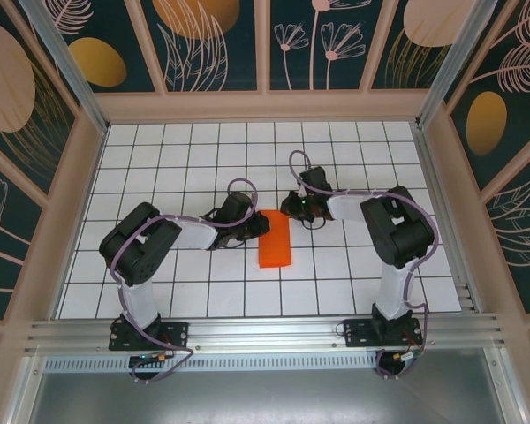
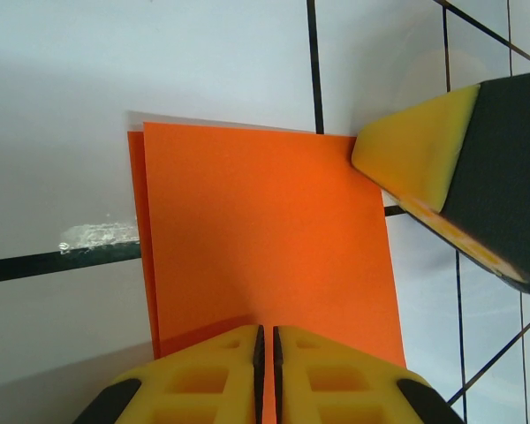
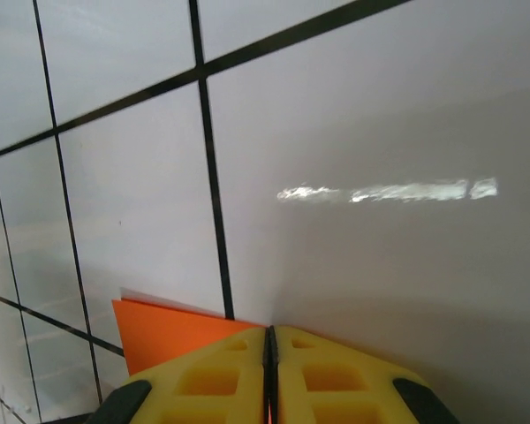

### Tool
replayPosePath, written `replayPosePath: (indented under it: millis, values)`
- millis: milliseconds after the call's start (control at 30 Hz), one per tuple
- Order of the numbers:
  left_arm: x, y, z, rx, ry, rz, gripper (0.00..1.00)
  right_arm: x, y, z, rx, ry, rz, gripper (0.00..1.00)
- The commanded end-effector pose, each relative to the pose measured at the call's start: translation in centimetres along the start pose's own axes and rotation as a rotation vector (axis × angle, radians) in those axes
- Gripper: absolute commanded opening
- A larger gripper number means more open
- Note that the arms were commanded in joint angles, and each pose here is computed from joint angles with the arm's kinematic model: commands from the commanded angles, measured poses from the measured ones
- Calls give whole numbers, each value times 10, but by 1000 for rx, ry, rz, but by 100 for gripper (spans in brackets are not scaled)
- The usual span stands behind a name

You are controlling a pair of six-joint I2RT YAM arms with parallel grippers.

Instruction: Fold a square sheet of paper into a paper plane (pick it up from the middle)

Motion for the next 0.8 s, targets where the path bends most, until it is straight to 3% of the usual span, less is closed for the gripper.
replayPosePath:
  millis: [0,300,500,767]
  values:
    - [94,-47,6,129,332,-29,14,-25,21,-8,-109,-62,89,12]
    - [87,-45,7,127,301,-31,14,6,18,-44,-135,45,14,13]
    - [79,-39,7,115,282,-35,14,29,-33,-52,20,137,-57,13]
    - [77,-38,7,108,284,-39,14,24,-74,-33,172,103,-68,13]
Point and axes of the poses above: each hand's point on the last joint's axis, 136 mm out from that joint toward the fingers, its own z axis out along the fingers, its own x axis along the line the jaws close on, y = z × x, the point moved 3 cm from there along -z, back along the fingers, and after that the axes turned 6 degrees about -z, right-handed, at the moved point
